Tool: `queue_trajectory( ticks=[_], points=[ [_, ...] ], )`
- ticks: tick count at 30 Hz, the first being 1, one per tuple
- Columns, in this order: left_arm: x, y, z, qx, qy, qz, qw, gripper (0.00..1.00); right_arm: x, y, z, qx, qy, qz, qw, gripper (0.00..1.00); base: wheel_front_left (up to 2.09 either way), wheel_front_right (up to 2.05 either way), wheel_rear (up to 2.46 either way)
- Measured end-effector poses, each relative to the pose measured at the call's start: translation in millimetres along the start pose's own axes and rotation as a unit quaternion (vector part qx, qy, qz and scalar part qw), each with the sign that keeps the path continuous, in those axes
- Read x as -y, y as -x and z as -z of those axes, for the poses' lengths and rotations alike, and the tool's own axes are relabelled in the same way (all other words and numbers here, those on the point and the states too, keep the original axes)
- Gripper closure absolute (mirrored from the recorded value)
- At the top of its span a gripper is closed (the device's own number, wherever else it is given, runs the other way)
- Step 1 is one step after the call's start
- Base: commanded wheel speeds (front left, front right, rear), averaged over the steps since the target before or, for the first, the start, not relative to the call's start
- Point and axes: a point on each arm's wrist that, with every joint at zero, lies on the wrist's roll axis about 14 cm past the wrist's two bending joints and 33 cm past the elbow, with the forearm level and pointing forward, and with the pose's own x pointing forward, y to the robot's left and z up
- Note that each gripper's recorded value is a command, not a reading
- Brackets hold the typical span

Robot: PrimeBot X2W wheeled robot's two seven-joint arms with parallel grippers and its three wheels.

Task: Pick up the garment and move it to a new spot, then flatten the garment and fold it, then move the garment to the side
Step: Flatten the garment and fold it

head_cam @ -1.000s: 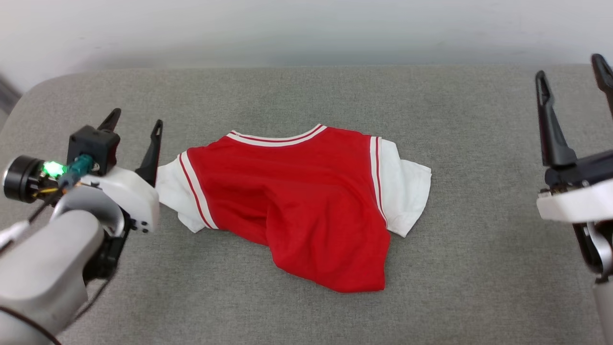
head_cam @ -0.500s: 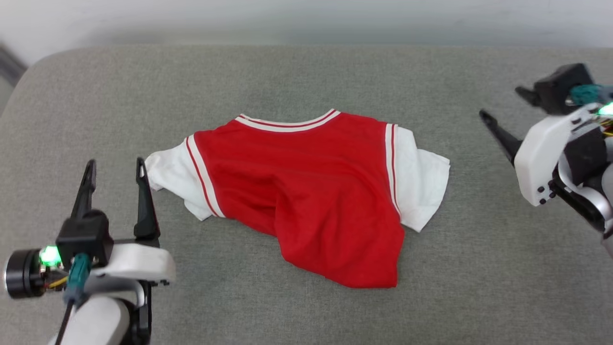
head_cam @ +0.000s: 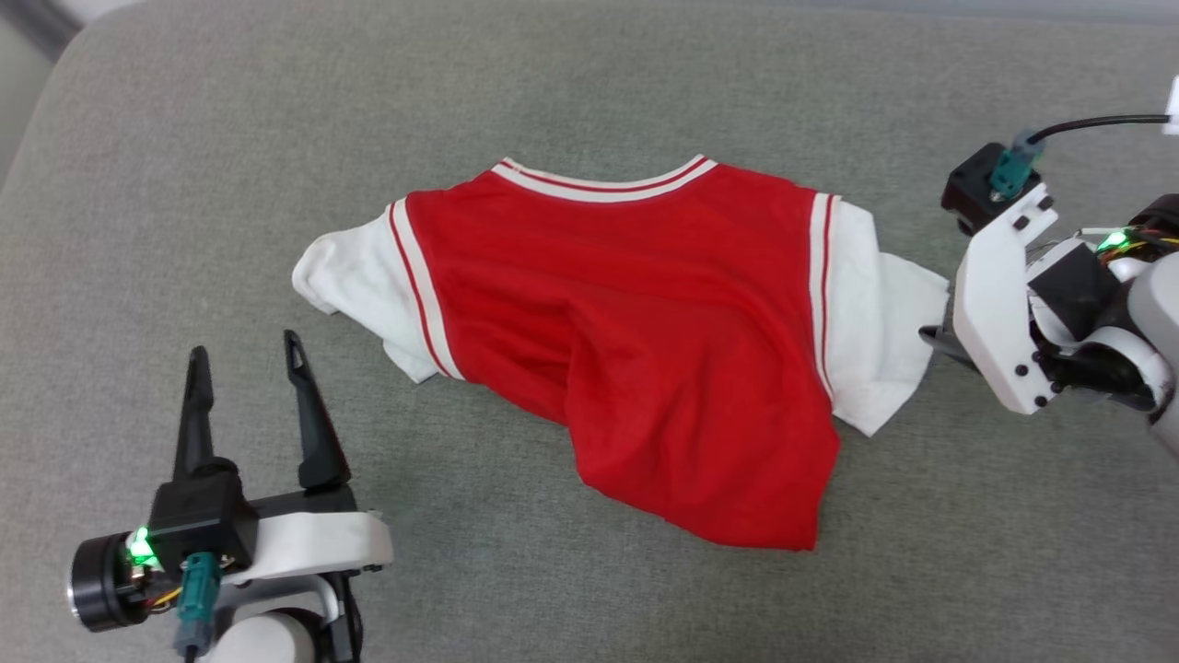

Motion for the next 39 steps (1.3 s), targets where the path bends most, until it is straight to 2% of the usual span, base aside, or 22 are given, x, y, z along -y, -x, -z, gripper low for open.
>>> queue_trajectory(
  ticks=[9,10,11,17,25,31,39],
  points=[
    [3,3,10,-0.012,0.010,-0.004,1.000,0.00,-29,-43,12,-0.030,0.004,-0.048,0.998,0.00,0.00,0.00,0.00],
    [3,3,10,-0.011,0.009,-0.004,1.000,0.00,-30,-43,12,-0.028,0.006,-0.048,0.998,0.27,0.00,0.00,0.00],
    [3,3,10,-0.010,0.010,-0.004,1.000,0.00,-30,-44,13,-0.024,0.008,-0.048,0.999,0.98,0.00,0.00,0.00],
    [2,7,6,-0.006,0.008,0.004,1.000,0.00,-30,-30,6,0.031,0.024,-0.039,0.998,1.00,0.00,0.00,0.00],
    [8,16,-3,0.006,0.019,0.021,1.000,0.00,8,31,1,0.127,-0.004,0.009,0.992,1.00,0.00,0.00,0.00],
    [16,17,-6,0.010,0.024,0.036,0.999,0.00,40,56,58,0.098,-0.069,0.045,0.992,1.00,0.00,0.00,0.00],
    [24,16,-1,0.004,0.022,0.052,0.998,0.00,36,36,136,0.007,-0.150,0.047,0.988,1.00,0.00,0.00,0.00]
  ],
)
